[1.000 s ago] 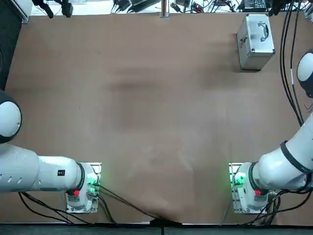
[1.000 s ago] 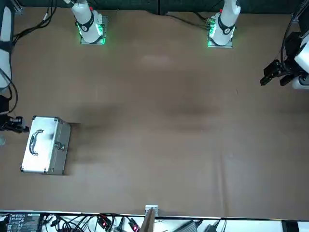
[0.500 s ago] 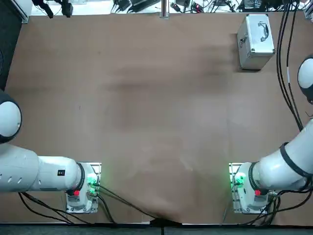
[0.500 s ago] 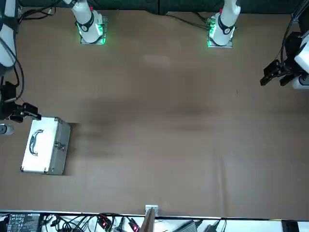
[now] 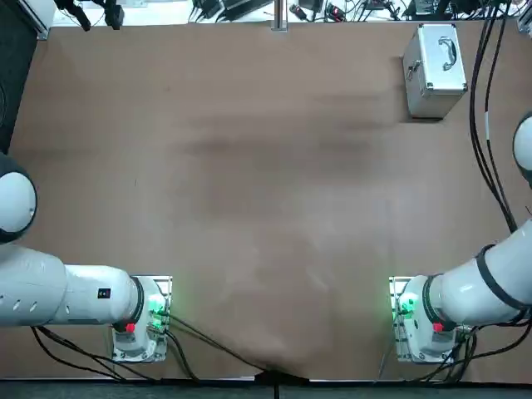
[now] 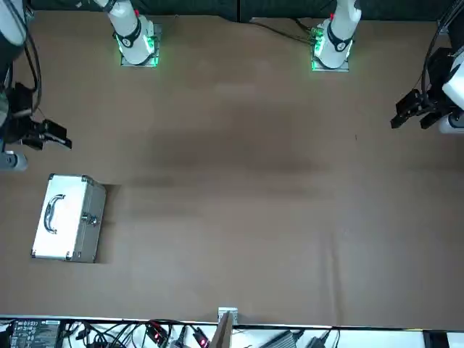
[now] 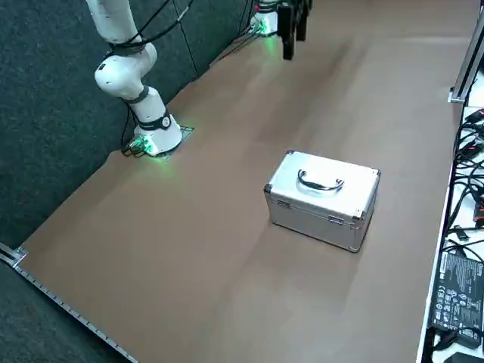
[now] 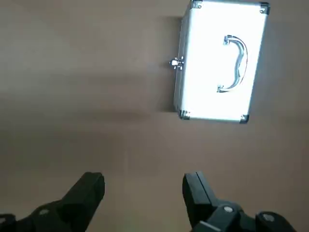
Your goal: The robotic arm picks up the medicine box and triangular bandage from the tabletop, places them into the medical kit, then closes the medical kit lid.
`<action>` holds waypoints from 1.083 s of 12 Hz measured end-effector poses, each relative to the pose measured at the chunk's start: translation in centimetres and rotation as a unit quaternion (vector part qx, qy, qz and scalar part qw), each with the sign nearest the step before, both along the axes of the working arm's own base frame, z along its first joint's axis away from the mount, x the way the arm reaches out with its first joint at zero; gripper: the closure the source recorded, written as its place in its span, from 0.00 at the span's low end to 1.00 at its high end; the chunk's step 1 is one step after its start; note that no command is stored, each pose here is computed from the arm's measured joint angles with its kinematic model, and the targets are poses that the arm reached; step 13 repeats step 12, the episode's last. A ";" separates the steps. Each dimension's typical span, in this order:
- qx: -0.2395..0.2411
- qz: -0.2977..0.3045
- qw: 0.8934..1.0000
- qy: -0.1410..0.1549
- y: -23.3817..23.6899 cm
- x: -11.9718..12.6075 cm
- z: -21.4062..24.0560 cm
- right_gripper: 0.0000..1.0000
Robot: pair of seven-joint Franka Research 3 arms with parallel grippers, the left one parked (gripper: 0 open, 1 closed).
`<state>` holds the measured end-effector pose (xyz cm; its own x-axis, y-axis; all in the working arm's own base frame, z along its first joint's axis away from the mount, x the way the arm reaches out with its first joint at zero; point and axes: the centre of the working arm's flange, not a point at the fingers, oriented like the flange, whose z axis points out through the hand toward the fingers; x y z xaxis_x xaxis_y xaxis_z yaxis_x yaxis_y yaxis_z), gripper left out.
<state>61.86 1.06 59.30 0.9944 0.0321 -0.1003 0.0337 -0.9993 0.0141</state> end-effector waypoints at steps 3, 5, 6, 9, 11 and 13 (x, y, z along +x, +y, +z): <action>0.004 -0.020 1.000 -0.012 -0.3 -2.6 2.6 0.00; 0.008 -0.039 0.999 -0.012 -1.1 -4.6 3.1 0.00; 0.009 -0.043 0.999 -0.012 -1.3 -5.7 3.2 0.00; 0.010 -0.047 0.999 -0.021 -1.8 -9.2 3.1 0.00; 0.010 -0.047 0.999 -0.024 -1.8 -10.3 3.2 0.00; 0.011 -0.047 0.998 -0.027 -1.8 -10.5 3.5 0.00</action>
